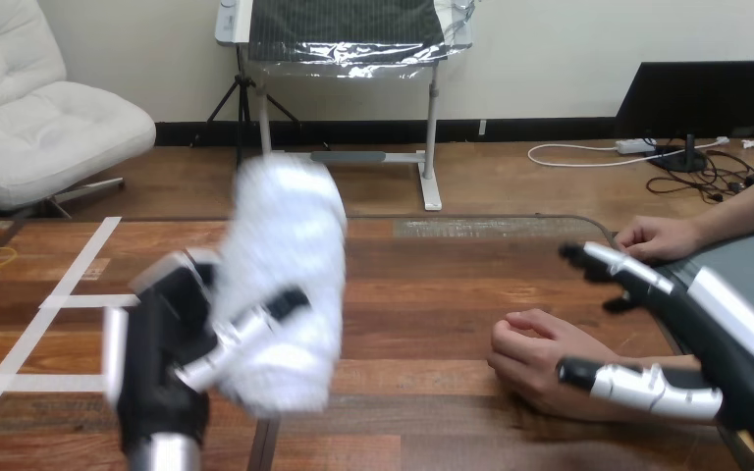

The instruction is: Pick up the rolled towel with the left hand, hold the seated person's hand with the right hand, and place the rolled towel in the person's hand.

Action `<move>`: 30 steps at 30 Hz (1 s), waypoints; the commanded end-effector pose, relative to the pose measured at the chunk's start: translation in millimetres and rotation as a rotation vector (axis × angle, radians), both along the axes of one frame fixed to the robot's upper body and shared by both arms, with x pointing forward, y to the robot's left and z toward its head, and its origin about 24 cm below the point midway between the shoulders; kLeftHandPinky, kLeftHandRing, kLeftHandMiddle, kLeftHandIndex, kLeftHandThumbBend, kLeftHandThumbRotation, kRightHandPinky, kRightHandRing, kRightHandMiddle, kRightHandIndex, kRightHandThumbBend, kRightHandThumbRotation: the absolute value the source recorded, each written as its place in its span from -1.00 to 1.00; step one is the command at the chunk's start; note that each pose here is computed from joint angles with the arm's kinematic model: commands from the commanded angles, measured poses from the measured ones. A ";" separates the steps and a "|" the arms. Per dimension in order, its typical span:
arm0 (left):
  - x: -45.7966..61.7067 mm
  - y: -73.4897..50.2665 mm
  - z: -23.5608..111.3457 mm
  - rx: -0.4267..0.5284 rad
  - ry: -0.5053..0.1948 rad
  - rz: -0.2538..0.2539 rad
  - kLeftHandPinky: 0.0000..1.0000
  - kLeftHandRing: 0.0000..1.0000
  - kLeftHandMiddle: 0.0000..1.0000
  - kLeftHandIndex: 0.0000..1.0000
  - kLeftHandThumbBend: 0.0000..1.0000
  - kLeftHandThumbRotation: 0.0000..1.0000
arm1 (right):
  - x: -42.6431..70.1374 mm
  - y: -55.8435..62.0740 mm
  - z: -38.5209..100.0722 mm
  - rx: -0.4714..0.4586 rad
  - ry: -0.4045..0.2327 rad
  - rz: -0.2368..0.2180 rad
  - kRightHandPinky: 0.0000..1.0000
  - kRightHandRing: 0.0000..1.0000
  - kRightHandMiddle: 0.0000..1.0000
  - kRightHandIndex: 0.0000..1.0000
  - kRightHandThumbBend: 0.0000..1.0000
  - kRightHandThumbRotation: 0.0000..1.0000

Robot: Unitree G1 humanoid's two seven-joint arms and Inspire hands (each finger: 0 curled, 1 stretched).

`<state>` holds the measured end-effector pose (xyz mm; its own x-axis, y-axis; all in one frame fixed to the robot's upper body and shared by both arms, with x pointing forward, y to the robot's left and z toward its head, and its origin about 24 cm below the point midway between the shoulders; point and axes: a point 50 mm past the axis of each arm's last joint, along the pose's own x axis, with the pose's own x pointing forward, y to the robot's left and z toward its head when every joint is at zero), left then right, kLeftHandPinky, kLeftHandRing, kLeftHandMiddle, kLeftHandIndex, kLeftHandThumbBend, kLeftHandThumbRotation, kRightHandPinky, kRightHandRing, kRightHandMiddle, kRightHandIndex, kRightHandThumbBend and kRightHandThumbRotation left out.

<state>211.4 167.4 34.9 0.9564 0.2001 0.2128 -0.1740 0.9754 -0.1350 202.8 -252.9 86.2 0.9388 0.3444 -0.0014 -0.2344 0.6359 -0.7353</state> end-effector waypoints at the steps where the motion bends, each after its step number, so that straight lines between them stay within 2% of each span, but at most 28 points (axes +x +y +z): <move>1: 17.9 -2.6 94.0 -0.071 -0.550 0.005 -0.63 -0.52 -0.38 -0.28 -0.11 -1.00 | 26.5 -9.9 53.4 -0.059 -0.234 -0.029 0.58 0.81 0.85 0.86 0.79 0.47; 11: 20.3 -0.5 97.2 -0.081 -0.596 0.005 -0.63 -0.52 -0.38 -0.28 -0.13 -1.00 | 29.6 -11.7 57.4 -0.102 -0.236 -0.059 0.68 0.86 0.88 0.90 0.82 0.46; 21: 22.1 0.8 100.3 -0.100 -0.611 0.012 -0.63 -0.52 -0.37 -0.28 -0.07 -1.00 | 34.2 -13.9 57.3 -0.175 -0.249 -0.082 0.65 0.87 0.90 0.92 0.82 0.49; 30: 22.9 1.9 101.7 -0.098 -0.622 0.006 -0.65 -0.53 -0.38 -0.29 -0.06 -1.00 | 38.7 -15.0 55.4 -0.227 -0.243 -0.077 0.65 0.84 0.86 0.89 0.86 0.47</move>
<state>231.4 170.5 123.6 0.7015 0.2623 0.6626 -0.0677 0.9501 -0.3044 231.6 -264.8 126.9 0.9524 0.2848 0.1085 -0.0483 0.4927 -0.8688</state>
